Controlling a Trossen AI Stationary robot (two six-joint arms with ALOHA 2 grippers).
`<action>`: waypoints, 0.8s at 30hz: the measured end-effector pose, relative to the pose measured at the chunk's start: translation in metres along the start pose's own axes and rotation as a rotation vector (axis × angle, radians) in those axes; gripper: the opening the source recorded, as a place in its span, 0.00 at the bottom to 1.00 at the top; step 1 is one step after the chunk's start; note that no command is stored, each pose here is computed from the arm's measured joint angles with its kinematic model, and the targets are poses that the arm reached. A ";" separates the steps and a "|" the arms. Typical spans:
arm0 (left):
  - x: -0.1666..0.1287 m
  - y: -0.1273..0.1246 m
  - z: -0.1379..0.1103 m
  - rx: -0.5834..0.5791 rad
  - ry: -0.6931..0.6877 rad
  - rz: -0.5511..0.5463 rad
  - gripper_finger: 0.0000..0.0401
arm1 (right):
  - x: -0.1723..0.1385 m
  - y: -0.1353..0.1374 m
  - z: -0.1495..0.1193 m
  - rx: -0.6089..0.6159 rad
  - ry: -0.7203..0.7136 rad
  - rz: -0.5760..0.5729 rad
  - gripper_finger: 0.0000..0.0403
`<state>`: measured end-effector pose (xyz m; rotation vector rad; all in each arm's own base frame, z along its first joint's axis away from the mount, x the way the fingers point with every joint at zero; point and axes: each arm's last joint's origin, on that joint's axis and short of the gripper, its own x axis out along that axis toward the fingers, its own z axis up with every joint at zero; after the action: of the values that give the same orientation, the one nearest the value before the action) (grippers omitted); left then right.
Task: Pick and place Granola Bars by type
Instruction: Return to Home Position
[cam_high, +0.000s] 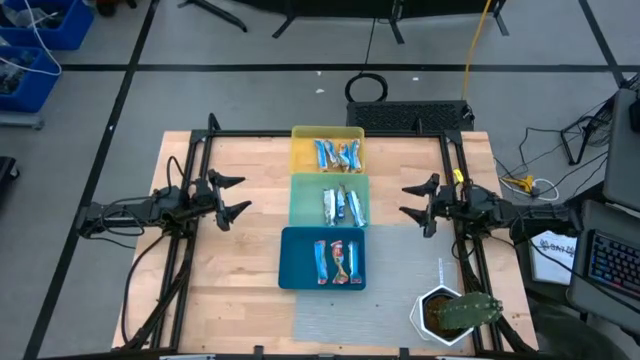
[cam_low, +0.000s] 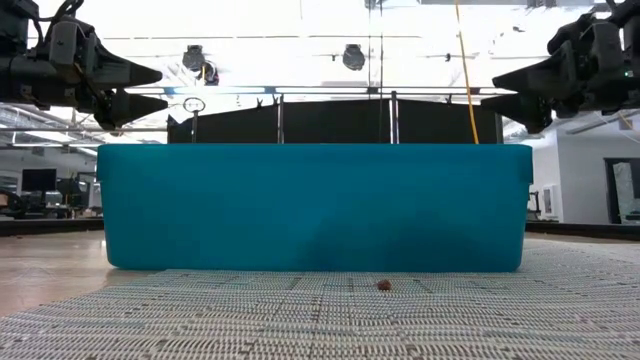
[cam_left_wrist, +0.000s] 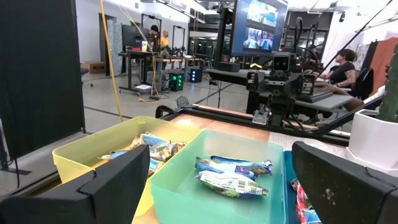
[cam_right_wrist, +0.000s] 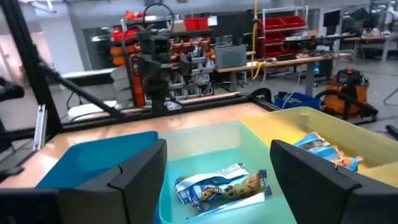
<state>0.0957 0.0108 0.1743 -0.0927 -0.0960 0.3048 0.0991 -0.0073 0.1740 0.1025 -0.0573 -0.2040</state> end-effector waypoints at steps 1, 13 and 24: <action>0.000 0.000 0.000 0.000 0.000 0.000 0.98 | -0.001 -0.001 0.000 0.011 -0.001 -0.006 0.69; 0.000 0.000 0.000 0.000 0.000 0.000 0.98 | -0.003 -0.003 -0.001 0.095 -0.010 -0.041 0.69; 0.000 0.000 0.000 0.000 0.000 0.000 0.98 | -0.003 -0.004 -0.001 -0.007 -0.011 -0.070 0.69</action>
<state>0.0957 0.0108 0.1743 -0.0927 -0.0960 0.3048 0.0955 -0.0106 0.1721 0.0961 -0.0634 -0.2748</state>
